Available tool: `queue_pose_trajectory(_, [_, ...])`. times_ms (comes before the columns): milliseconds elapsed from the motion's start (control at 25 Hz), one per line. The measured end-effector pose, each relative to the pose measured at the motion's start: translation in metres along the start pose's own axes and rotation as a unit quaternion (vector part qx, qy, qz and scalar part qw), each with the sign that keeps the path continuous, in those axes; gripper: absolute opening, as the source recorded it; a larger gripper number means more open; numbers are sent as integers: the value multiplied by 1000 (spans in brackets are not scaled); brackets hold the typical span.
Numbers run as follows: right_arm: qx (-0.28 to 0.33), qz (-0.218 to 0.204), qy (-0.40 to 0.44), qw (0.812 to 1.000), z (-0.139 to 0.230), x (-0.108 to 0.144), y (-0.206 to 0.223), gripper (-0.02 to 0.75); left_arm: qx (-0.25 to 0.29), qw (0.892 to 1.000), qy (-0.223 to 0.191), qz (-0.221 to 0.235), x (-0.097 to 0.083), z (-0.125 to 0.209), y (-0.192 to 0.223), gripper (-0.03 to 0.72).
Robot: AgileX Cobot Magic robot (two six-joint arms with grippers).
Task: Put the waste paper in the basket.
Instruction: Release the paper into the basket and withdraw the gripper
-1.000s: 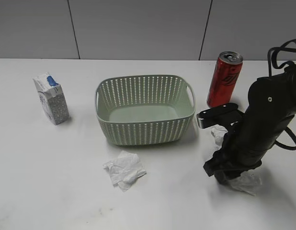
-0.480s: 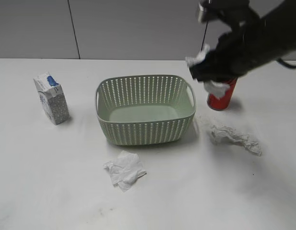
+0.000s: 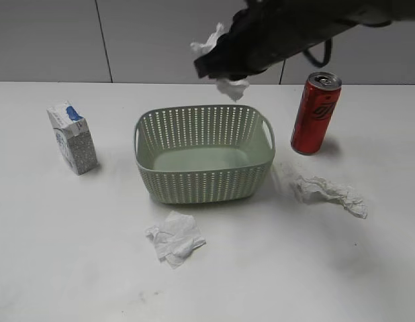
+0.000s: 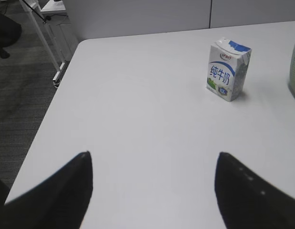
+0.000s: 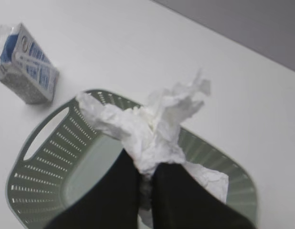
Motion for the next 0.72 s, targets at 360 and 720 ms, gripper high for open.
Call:
queue_pose_trajectory(360, [86,-15,-21,996,40,9,56,375,0,1000,0,-1,0,0,0,586])
queue_pose_trajectory(720, [91,-43,-23,995,0,18,20,575,0,1000,0,-1,0,0,0,586])
Point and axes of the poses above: a point on each arm's last joint axis where the gripper is mounted, y pointing out along that axis toward the gripper, x along the wrist's bending axis when the last joint is at zero, z = x × y, the point moved 1 cm from there along y, pointing out along that axis toward the gripper, and after that the axes turned 1 degree about y, right-handed, at the moved point
